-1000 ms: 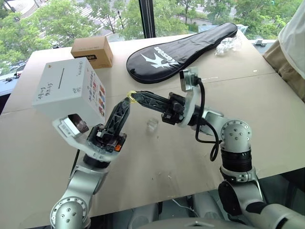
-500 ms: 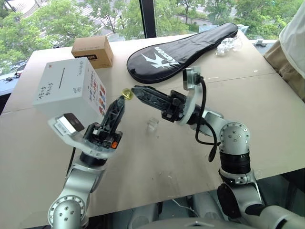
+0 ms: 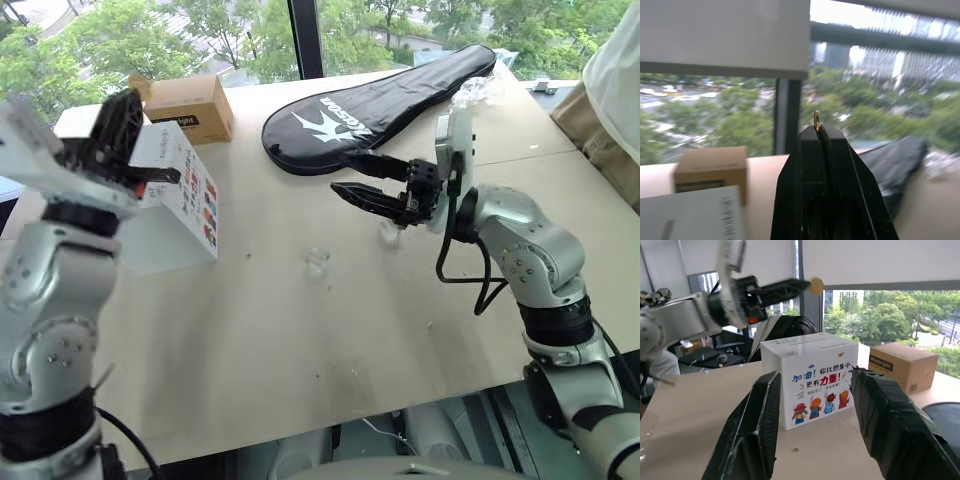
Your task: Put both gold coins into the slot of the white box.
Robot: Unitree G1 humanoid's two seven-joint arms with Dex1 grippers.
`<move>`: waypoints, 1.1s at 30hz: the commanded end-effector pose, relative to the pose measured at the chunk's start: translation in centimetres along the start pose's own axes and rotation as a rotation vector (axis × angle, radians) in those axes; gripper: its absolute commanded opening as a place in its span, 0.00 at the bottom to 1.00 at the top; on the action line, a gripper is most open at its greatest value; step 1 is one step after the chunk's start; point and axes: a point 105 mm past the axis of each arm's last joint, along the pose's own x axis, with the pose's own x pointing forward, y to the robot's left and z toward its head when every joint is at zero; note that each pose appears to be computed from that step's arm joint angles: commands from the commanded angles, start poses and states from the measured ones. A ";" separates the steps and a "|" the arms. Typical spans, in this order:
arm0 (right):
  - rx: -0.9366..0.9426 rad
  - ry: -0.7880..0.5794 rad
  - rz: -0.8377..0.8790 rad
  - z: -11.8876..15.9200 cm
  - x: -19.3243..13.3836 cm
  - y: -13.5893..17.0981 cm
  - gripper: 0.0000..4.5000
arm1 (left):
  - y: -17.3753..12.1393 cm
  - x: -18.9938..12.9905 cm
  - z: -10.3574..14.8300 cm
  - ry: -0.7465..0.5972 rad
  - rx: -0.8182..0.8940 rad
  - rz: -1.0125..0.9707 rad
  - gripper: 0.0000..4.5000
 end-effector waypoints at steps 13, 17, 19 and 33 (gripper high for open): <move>-0.101 -0.019 0.041 2.2 0.2 0.0 0.53 | 4.1 -1.2 -3.2 0.278 0.127 0.265 0.00; -0.106 -0.016 0.041 2.2 0.2 -0.1 0.53 | 4.2 -1.4 -3.5 0.294 0.117 0.266 0.00; -0.105 -0.017 0.039 2.2 0.1 -0.1 0.53 | 4.2 -1.4 -3.6 0.305 0.109 0.262 0.00; -0.104 -0.023 0.028 2.0 -0.1 -0.4 0.53 | 3.8 -1.5 -4.5 0.349 0.076 0.258 0.00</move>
